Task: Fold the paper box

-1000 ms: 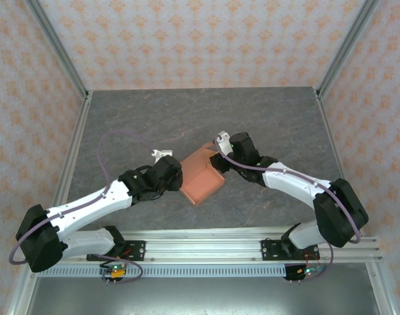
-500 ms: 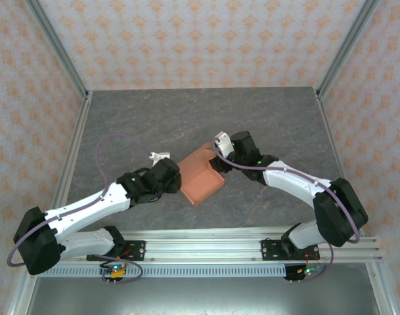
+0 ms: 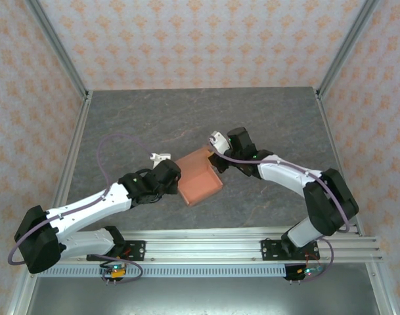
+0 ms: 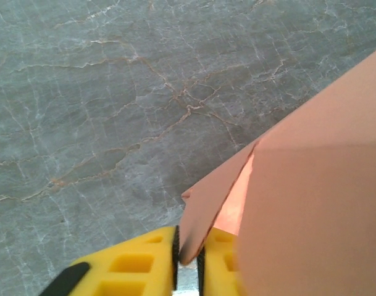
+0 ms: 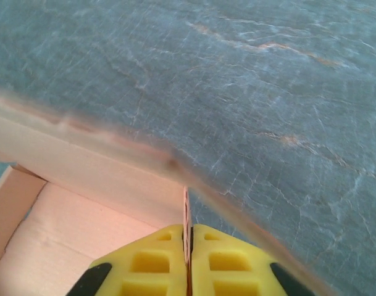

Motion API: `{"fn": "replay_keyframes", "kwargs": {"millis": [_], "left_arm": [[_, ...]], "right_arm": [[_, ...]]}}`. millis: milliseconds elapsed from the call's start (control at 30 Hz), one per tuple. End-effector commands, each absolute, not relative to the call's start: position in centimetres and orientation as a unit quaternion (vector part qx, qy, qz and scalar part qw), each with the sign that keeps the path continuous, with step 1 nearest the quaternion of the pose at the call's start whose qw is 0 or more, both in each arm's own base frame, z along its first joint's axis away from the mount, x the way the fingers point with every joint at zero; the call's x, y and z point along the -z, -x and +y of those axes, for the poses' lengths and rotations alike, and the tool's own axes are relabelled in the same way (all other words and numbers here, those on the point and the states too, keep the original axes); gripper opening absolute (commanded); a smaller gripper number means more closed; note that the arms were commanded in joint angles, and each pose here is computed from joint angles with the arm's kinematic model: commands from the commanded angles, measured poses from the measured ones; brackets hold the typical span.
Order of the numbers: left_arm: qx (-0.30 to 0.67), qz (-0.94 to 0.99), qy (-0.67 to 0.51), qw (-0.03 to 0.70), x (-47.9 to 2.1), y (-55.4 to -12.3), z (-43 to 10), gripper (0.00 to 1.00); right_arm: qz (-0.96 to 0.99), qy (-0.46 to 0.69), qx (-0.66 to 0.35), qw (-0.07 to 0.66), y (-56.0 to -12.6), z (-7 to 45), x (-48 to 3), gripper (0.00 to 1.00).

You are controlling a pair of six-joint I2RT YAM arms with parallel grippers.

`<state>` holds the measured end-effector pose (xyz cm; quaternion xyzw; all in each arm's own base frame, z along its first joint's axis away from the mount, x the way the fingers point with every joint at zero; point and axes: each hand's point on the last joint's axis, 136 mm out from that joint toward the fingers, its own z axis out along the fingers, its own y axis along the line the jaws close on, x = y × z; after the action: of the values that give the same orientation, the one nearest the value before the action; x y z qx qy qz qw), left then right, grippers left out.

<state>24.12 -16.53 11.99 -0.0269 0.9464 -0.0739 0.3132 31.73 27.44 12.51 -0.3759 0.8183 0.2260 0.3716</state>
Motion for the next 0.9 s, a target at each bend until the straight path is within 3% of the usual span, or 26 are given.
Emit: {"fn": "replay_keyframes", "kwargs": {"millis": [0,367,600,867], "left_arm": [[0.040,0.940,0.046,0.335,-12.9,-24.7,-15.2,0.12],[0.058,0.921,0.087,0.376,-15.6,-27.6,-16.9,0.02],[0.097,0.910,0.135,0.379,-13.7,-28.4,-18.1,0.01],[0.115,0.911,0.165,0.360,-10.9,-28.4,-18.8,0.01]], "right_arm": [[0.825,0.302,-0.225,0.422,-32.0,27.1,-14.5,0.07],[0.839,0.134,-0.169,0.500,-31.2,26.1,-16.2,0.08],[0.841,0.058,-0.159,0.514,-30.9,26.5,-15.6,0.10],[0.842,0.048,-0.152,0.516,-29.6,26.9,-14.3,0.12]]}}
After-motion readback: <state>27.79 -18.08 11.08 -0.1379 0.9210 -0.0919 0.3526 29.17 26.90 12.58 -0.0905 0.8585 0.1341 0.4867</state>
